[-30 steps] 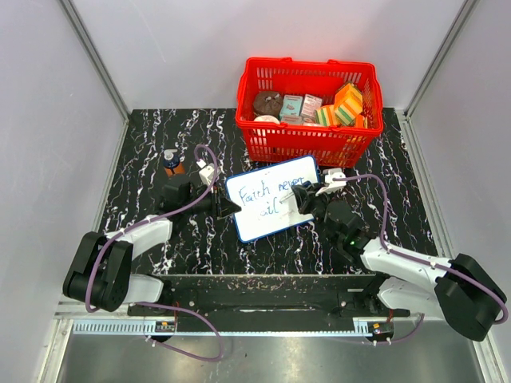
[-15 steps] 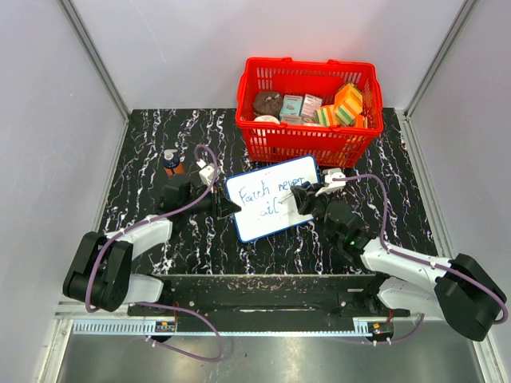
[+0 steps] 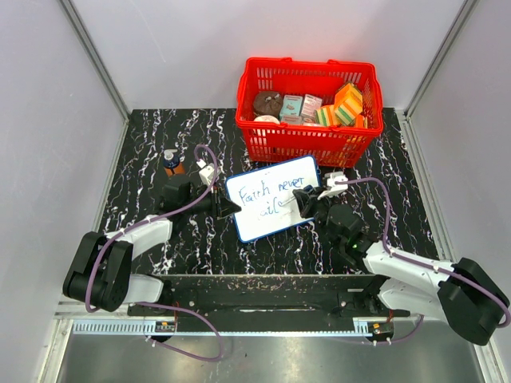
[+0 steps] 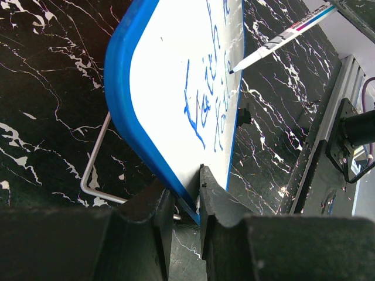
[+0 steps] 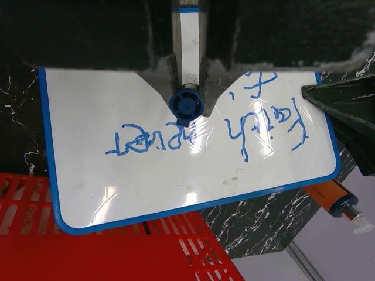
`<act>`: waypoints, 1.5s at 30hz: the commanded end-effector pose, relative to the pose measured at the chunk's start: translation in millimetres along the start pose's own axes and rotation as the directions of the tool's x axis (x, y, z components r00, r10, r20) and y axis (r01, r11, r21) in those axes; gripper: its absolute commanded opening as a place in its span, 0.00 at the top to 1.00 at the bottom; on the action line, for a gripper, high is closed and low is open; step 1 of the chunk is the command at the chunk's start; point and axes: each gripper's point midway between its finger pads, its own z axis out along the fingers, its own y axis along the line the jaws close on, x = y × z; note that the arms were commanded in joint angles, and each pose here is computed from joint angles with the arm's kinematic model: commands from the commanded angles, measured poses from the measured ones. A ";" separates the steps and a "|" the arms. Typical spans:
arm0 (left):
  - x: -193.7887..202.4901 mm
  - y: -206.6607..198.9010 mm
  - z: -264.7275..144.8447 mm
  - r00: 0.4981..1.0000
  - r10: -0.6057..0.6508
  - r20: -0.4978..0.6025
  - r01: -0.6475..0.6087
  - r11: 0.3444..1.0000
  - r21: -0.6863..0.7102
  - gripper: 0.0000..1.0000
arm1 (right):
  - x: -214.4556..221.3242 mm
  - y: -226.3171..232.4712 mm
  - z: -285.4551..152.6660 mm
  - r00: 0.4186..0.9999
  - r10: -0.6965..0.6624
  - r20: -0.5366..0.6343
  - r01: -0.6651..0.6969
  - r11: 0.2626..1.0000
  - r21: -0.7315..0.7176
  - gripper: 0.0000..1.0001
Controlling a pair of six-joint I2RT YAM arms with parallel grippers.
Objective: Write a sentence on the whiteboard
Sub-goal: Write with the whiteboard marker on the whiteboard.
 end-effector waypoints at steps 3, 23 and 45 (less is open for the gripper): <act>-13.6 24.6 -1.5 0.988 0.152 0.030 -0.148 0.982 -0.115 1.00 | -4.7 -6.4 -2.4 1.000 0.003 0.018 -0.003 1.000 0.025 1.00; -13.9 24.5 -1.5 0.988 0.153 0.031 -0.149 0.982 -0.115 1.00 | 10.3 -6.6 -6.5 0.999 0.040 -0.009 -0.039 0.999 0.004 1.00; -13.5 24.8 -1.3 0.988 0.152 0.030 -0.148 0.982 -0.115 1.00 | -47.2 27.5 -29.1 0.984 0.140 0.114 -0.120 0.978 -0.168 1.00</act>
